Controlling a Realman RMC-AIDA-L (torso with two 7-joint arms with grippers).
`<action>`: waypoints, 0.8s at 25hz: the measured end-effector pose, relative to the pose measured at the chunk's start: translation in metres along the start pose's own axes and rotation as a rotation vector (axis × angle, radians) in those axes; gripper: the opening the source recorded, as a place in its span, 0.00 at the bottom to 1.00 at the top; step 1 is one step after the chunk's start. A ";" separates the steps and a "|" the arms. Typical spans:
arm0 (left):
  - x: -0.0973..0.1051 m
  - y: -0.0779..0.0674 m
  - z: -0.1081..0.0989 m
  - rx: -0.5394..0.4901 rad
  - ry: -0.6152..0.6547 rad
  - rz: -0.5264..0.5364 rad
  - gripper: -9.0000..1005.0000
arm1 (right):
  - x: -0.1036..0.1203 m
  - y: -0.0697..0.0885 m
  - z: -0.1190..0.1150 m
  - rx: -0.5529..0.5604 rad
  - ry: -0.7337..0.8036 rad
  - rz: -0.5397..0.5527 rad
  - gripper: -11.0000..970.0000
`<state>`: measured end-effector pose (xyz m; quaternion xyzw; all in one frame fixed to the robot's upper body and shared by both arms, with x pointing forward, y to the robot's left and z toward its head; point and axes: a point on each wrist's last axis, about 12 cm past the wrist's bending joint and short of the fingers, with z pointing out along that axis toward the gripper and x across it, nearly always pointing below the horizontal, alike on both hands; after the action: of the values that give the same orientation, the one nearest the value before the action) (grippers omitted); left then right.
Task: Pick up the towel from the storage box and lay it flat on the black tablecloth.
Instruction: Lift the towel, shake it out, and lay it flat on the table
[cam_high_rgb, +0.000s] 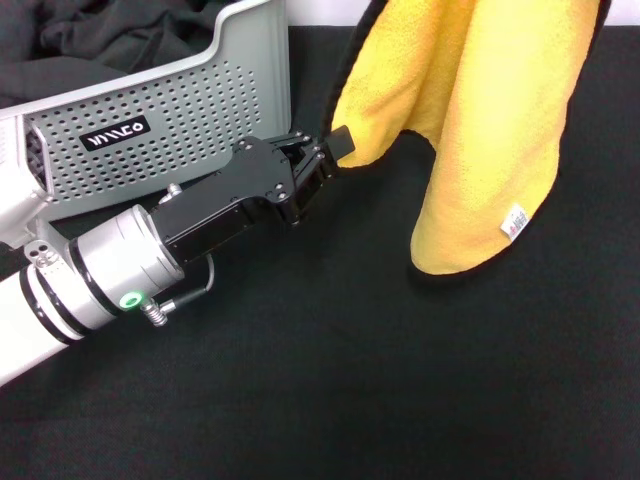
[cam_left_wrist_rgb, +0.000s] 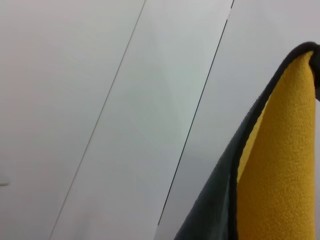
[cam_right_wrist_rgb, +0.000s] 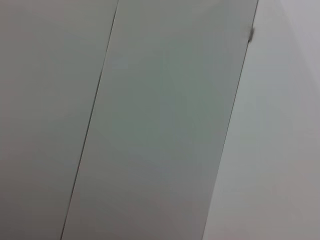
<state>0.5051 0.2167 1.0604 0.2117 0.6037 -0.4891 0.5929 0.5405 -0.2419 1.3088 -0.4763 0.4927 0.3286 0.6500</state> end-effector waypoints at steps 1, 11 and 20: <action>0.000 0.000 0.000 -0.001 -0.003 -0.002 0.06 | 0.000 0.000 0.000 0.000 0.000 0.000 0.04; -0.008 -0.001 -0.002 0.036 -0.026 -0.016 0.01 | 0.004 0.007 -0.005 -0.008 0.015 0.041 0.05; -0.046 -0.016 -0.051 0.194 -0.088 -0.006 0.01 | 0.004 0.049 -0.017 -0.099 0.085 0.130 0.05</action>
<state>0.4757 0.2677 1.0987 0.2447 0.5274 -0.5558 0.5942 0.4920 -0.2422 1.2897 -0.4884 0.5329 0.3736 0.5813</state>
